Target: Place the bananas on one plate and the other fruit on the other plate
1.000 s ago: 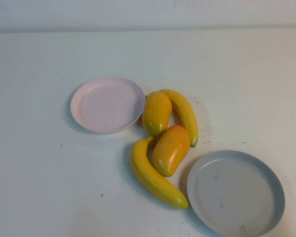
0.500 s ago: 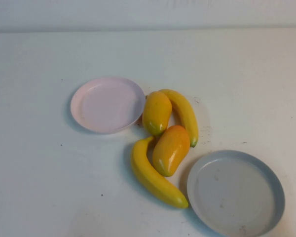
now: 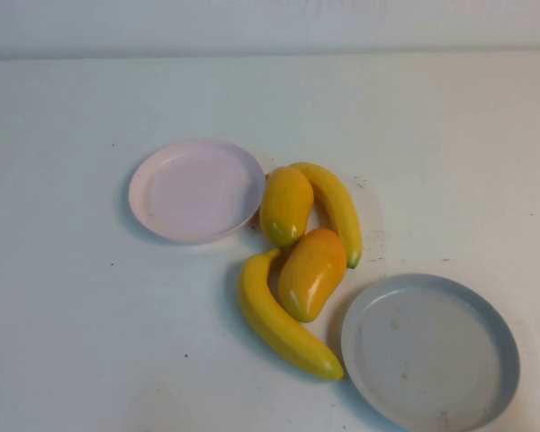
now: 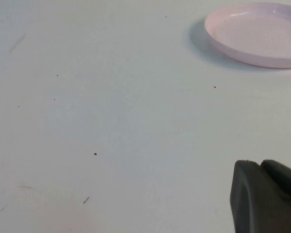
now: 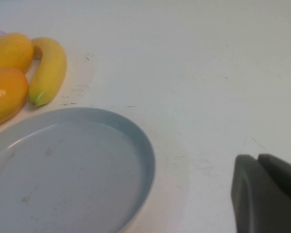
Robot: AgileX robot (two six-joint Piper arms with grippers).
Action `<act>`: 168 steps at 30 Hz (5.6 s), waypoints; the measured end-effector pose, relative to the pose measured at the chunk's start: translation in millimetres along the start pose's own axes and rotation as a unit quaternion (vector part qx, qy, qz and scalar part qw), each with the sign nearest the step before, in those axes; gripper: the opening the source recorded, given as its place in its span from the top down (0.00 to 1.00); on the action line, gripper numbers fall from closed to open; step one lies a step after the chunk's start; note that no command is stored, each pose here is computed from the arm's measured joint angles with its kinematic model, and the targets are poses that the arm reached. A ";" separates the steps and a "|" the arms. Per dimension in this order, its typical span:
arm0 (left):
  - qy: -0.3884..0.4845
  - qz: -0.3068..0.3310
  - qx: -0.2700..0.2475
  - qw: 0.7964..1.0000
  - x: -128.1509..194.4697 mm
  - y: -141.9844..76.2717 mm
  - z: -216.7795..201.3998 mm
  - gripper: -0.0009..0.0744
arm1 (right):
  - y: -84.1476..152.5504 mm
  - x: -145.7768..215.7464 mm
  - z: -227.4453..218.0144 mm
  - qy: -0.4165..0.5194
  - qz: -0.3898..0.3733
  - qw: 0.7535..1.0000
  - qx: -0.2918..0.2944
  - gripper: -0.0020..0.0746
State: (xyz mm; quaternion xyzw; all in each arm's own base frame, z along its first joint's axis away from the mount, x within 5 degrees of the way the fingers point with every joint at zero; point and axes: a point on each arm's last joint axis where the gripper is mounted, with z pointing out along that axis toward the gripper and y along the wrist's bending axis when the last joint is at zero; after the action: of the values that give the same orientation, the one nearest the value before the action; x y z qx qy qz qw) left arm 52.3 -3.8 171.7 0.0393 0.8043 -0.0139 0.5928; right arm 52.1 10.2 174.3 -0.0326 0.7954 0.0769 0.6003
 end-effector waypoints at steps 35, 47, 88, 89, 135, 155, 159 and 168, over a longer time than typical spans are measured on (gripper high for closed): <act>-0.102 -0.308 0.081 0.943 -24.2 -8.1 -4.1 0.99 | 0.0 0.0 0.0 0.000 0.000 1.000 0.000 0.99; 0.134 -0.215 0.151 0.956 -99.7 -28.5 -2.0 0.99 | 0.0 0.0 0.0 0.000 0.000 1.000 0.000 0.99; 0.438 0.222 0.235 0.839 -183.8 -246.7 235.0 0.99 | 0.0 0.0 0.0 0.000 0.000 1.000 0.000 0.99; 0.435 0.225 0.235 0.840 -184.4 -251.2 238.3 0.99 | 0.0 0.0 0.0 0.000 0.000 1.000 0.000 0.99; 0.498 0.251 0.219 0.801 -119.8 -281.4 294.1 0.18 | 0.1 0.0 0.0 0.000 0.002 1.000 -0.001 0.99; 0.401 0.268 0.245 0.841 -201.9 -274.6 275.3 0.25 | 0.2 0.0 0.0 0.000 0.003 1.000 -0.001 0.99; 0.395 0.271 0.187 0.858 -213.6 -236.5 297.5 0.25 | 0.2 0.0 0.0 0.000 0.003 1.000 -0.001 0.99; 0.438 0.198 0.086 0.873 -199.8 -127.5 364.5 0.25 | 0.2 0.0 0.0 0.000 0.003 1.000 -0.001 0.99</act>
State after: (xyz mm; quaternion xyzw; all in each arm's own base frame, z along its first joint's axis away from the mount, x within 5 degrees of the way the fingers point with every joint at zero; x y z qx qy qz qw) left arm 448.1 -165.3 251.2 0.2504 0.9525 0.0533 0.1647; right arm 52.1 10.4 174.3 -0.0308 0.7954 0.0798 0.6001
